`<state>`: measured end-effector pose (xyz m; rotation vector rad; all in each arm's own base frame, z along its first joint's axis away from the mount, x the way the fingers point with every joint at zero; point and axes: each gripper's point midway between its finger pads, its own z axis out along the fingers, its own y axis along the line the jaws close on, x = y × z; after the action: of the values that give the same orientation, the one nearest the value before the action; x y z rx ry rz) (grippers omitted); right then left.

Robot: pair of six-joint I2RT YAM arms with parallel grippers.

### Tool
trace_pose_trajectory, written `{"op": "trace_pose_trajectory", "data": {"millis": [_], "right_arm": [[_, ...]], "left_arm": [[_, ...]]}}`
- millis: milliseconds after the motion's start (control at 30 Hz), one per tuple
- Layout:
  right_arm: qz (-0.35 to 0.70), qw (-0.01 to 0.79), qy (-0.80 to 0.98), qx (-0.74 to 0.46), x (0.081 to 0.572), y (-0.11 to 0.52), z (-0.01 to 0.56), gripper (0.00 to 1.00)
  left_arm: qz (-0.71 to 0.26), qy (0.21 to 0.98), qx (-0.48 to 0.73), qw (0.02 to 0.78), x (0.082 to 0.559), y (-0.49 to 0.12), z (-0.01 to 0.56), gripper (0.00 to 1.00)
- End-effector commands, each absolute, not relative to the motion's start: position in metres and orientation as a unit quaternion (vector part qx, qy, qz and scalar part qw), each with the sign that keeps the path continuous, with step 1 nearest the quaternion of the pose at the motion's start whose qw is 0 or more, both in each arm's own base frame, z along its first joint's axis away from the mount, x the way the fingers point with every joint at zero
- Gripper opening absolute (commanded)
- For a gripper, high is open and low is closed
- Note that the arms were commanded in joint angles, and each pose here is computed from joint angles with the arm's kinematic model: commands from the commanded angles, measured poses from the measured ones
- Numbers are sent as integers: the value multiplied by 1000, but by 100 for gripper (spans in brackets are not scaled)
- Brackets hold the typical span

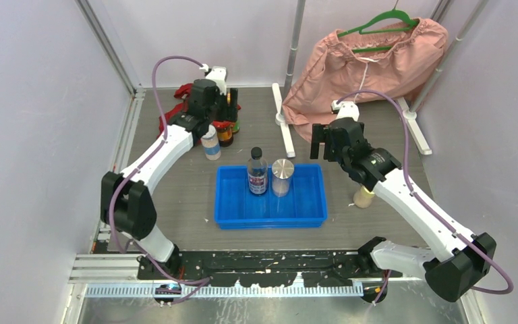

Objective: Organize the condiment bottles
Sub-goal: Pick up the bottle from the center of the board.

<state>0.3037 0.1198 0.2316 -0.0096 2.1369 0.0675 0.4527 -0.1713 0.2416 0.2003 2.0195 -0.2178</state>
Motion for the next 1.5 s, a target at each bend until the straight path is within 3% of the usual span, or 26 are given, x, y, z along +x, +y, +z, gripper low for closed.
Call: {"op": "trace_pose_trajectory", "data": {"millis": [0,433,1033,1467], "right_arm": [[34,499,866,-7,314,123,246,96],[41,484,874,-12,328,132,223,96],[50,470,881,-13,333,138,206,96],[52,464,884,-15,334,139,198,96]], "left_arm": [[-115,801,93,580,480,-180,264,73],[-113,791,75,597,527,-171,235,72],[-128,775,80,614,548,-181,210,65],[-135,771,89,615,550,-186,205,45]]}}
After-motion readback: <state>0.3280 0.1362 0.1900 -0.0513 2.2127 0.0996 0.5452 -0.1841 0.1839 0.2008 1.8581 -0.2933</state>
